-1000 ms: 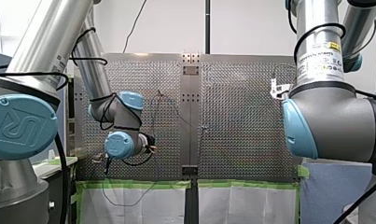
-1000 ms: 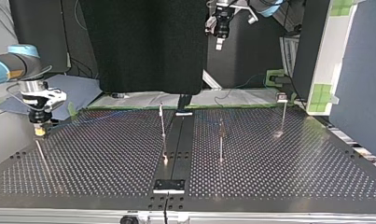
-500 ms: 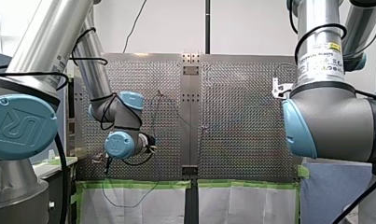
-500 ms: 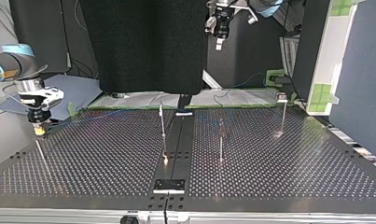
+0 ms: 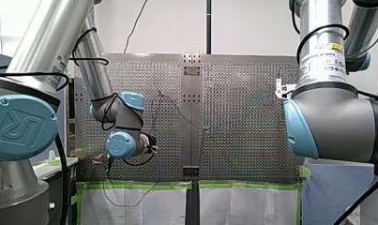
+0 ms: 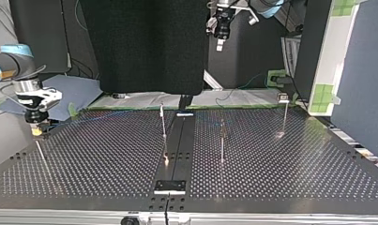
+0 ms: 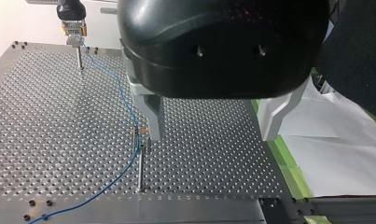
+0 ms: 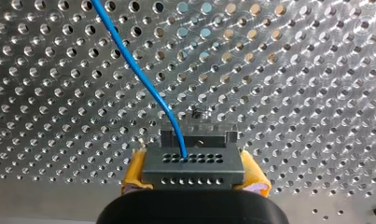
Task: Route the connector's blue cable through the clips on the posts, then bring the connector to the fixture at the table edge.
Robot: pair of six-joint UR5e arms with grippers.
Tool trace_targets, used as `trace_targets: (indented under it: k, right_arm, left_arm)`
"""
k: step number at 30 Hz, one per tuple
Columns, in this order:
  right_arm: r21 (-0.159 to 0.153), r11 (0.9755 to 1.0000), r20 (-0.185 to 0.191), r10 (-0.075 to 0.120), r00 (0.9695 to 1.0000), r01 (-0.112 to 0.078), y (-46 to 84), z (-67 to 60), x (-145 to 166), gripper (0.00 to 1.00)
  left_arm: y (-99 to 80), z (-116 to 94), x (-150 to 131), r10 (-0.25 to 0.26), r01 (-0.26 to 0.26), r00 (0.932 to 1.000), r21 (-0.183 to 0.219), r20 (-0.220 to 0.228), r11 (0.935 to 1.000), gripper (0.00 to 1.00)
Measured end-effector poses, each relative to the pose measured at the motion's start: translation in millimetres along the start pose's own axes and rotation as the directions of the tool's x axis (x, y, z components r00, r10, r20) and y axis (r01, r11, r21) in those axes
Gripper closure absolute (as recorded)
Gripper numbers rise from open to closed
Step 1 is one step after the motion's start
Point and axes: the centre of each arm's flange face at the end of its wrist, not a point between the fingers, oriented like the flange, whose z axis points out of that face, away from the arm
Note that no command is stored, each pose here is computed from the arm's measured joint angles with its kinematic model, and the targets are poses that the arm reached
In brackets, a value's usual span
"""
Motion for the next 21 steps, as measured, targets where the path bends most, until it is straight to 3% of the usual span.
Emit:
trace_targets:
  k: [8,12,21]
  right_arm:
    - [-0.001,1.0000,0.008,-0.007,0.9999,0.007,0.7,5.7,-4.9,1.00]
    - [-0.005,0.9998,0.023,-0.021,0.9995,0.022,1.0,8.2,-11.0,1.00]
    - [-0.008,0.9994,0.013,-0.033,0.9994,0.033,2.2,11.1,-9.0,1.00]
  left_arm:
    - [-0.3,0.5,-0.4,-0.001,0.001,1.0000,0.000,0.001,1.0000,0.00]
    - [-0.3,0.7,-0.5,-0.001,0.001,1.0000,-0.001,0.002,1.0000,0.00]
    - [0.4,1.5,-0.6,-0.001,0.001,1.0000,-0.004,0.002,1.0000,0.00]
